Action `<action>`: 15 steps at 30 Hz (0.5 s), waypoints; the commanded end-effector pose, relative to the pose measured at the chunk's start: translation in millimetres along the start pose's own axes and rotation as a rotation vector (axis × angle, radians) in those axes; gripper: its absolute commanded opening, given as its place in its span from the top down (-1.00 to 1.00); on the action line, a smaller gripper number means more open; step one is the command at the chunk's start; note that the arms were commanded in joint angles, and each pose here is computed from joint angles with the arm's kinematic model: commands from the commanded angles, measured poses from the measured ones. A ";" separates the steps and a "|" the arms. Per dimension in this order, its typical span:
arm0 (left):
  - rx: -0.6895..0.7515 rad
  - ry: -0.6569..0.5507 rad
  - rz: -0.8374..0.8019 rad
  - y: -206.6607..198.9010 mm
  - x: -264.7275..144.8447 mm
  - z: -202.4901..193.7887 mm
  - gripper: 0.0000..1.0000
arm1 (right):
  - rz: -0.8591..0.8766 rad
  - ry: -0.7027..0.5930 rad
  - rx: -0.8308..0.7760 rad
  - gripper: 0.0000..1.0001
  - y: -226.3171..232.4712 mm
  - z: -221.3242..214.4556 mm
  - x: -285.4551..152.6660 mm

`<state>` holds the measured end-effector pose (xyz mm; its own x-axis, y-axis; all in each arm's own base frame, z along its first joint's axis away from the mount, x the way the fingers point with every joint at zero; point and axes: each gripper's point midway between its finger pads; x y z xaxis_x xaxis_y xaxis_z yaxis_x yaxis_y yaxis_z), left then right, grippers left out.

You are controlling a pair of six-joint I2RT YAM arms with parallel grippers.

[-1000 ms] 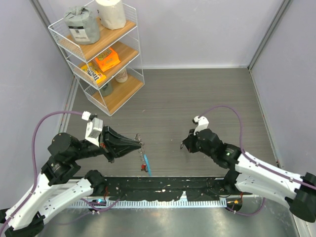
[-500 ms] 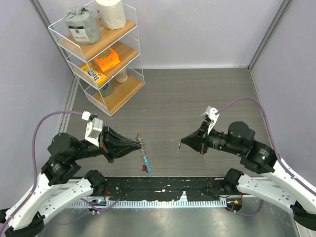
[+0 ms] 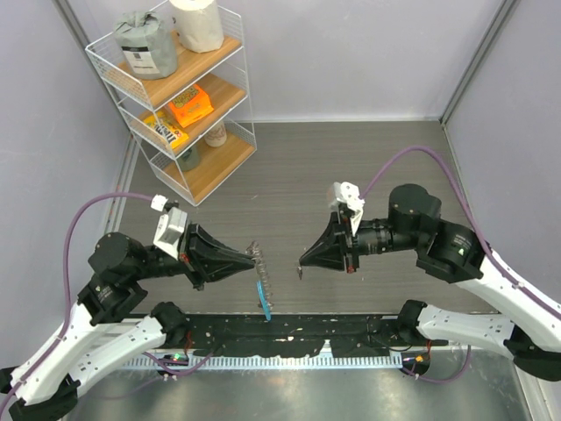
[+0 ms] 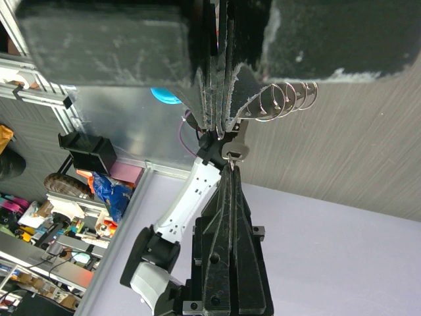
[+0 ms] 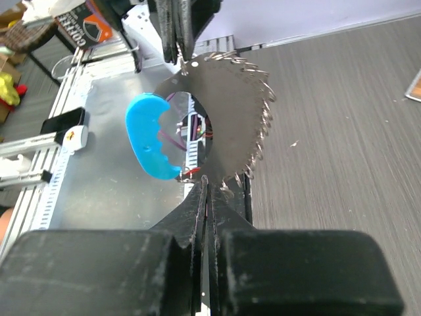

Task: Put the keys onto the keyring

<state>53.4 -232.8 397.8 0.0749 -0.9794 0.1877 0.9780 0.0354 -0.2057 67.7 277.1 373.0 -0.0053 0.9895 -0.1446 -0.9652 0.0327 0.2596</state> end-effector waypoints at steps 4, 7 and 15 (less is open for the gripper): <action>0.028 -0.055 -0.032 -8.2 1.5 19.1 1.00 | 0.104 -0.027 -0.118 0.88 32.3 37.6 3.4; 0.025 -0.056 -0.012 -5.3 1.4 19.6 1.00 | 0.081 -0.034 -0.121 0.89 33.0 46.5 10.0; 0.030 -0.059 0.063 4.4 -2.7 21.6 1.00 | -0.023 -0.034 -0.033 0.88 20.2 62.6 24.3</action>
<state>58.3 -233.4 395.6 0.1015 -0.9784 0.1798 0.9732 0.0602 -0.2220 50.4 305.2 422.9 -0.0606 0.9910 -0.1193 -0.9805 -0.0367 0.1928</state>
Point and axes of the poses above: each gripper's point midway between its finger pads, its own x axis out along the fingers, its own y axis along the line the jaws close on, z = x × y, and after that the axes turned 2 degrees about x, right-handed
